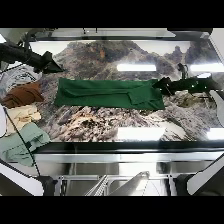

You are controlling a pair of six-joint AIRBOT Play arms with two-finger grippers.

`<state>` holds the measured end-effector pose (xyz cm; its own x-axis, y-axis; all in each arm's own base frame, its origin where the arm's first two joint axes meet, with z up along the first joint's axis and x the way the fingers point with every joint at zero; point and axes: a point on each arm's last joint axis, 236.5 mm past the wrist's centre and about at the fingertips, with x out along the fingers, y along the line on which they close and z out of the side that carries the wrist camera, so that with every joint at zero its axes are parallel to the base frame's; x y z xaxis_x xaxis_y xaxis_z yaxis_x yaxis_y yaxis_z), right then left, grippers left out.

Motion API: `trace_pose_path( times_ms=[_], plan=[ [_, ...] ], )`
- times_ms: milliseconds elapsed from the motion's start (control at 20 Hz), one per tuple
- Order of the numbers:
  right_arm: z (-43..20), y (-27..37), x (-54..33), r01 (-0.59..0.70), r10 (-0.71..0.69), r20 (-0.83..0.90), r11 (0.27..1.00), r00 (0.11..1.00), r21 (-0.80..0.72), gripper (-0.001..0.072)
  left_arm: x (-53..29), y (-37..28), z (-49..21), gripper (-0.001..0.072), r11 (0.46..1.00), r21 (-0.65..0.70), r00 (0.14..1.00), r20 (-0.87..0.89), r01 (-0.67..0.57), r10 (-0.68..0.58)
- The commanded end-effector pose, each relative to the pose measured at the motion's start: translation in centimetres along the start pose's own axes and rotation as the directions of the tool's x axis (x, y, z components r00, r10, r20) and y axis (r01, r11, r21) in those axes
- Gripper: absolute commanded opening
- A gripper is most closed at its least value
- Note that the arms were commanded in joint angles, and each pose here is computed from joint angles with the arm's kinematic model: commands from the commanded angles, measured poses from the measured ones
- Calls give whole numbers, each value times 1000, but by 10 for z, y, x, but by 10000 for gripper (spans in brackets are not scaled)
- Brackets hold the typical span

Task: Fold the shirts.

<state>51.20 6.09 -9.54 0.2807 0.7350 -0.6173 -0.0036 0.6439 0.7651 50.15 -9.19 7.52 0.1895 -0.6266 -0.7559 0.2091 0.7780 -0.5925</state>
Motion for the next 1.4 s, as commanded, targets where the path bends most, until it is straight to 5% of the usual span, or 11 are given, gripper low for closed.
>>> trace_pose_path(
  times_ms=[0,150,200,600,850,1100,1350],
  plan=[
    [-9,-4,17,18,-18,-36,1000,999,-1,516,21,-29,-8,7,998,59,998,-52,24,-20],
    [-3,18,13,-56,57,-31,998,998,4,85,52,-45,-18,7,996,81,992,-119,48,-38],
    [1,30,9,-85,85,-23,996,996,-3,19,70,-50,-24,7,994,87,987,-154,60,-46],
    [28,118,-53,-110,117,53,987,992,-119,21,257,-58,-68,5,990,140,959,-273,-34,72],
    [8,148,-56,-147,145,-20,977,989,-157,21,294,-85,-51,5,990,130,987,-143,-48,67],
    [-3,173,-45,-162,155,-53,971,986,-173,21,279,-98,-48,5,992,121,988,-143,-34,51],
    [1,253,-30,-250,262,20,937,965,-243,21,127,-154,-20,7,964,240,992,-83,111,-94]
  ],
)
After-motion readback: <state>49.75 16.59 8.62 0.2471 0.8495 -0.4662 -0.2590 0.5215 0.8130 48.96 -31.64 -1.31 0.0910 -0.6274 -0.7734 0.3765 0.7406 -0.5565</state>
